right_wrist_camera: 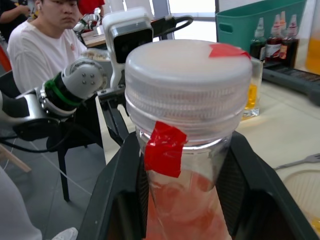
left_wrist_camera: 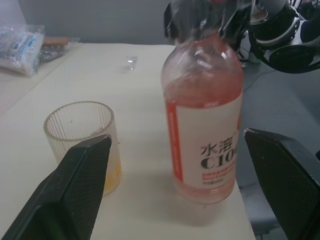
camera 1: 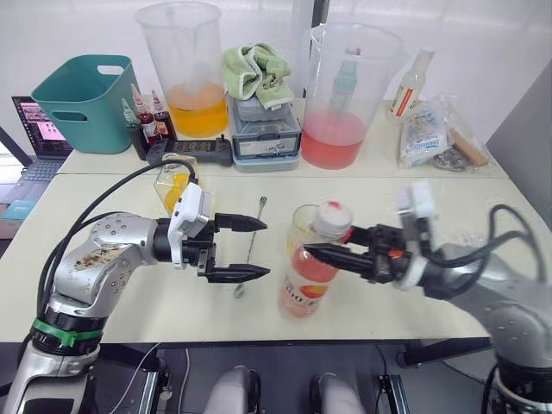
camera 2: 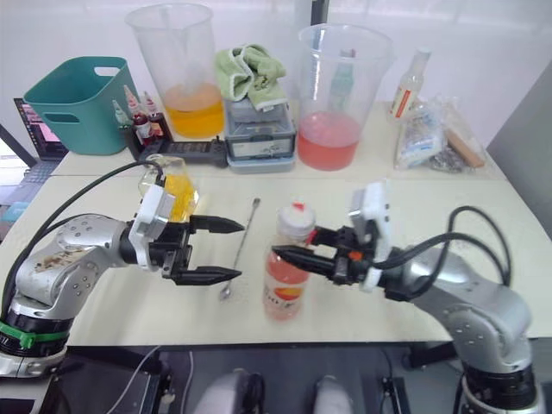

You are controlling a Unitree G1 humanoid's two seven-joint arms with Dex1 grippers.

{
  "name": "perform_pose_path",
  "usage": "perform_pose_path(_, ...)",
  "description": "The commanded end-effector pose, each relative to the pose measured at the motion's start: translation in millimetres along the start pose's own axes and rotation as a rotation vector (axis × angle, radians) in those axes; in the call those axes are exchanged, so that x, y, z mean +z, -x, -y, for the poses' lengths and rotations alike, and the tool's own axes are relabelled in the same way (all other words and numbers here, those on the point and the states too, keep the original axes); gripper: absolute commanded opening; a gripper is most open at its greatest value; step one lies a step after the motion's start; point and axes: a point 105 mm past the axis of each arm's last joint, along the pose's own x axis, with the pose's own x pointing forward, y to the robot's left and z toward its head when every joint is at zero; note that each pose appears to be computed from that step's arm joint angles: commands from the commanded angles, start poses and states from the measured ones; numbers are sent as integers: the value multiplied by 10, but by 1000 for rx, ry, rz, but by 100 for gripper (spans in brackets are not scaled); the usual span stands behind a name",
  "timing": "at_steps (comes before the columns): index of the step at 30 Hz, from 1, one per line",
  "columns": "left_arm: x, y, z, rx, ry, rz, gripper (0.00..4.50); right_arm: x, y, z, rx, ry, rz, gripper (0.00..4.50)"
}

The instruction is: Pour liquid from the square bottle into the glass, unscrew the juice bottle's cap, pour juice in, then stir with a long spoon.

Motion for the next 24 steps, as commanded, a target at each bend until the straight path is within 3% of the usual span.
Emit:
perform_pose_path(1, 114, 44, 55, -3, -34, 8, 450, -33, -56, -44, 24, 110, 3, 128)
perform_pose_path(8, 121, 98, 83, 29, -35, -9, 450, -153, -91, -43, 35, 158, -18, 128)
perform_pose_path(17, 118, 108, 86, 50, -37, -11, 450, -9, -161, -20, 2, 225, 42, 128)
perform_pose_path(24, 104, 86, 115, 46, -38, -9, 450, -115, -170, 54, -36, 248, 5, 128)
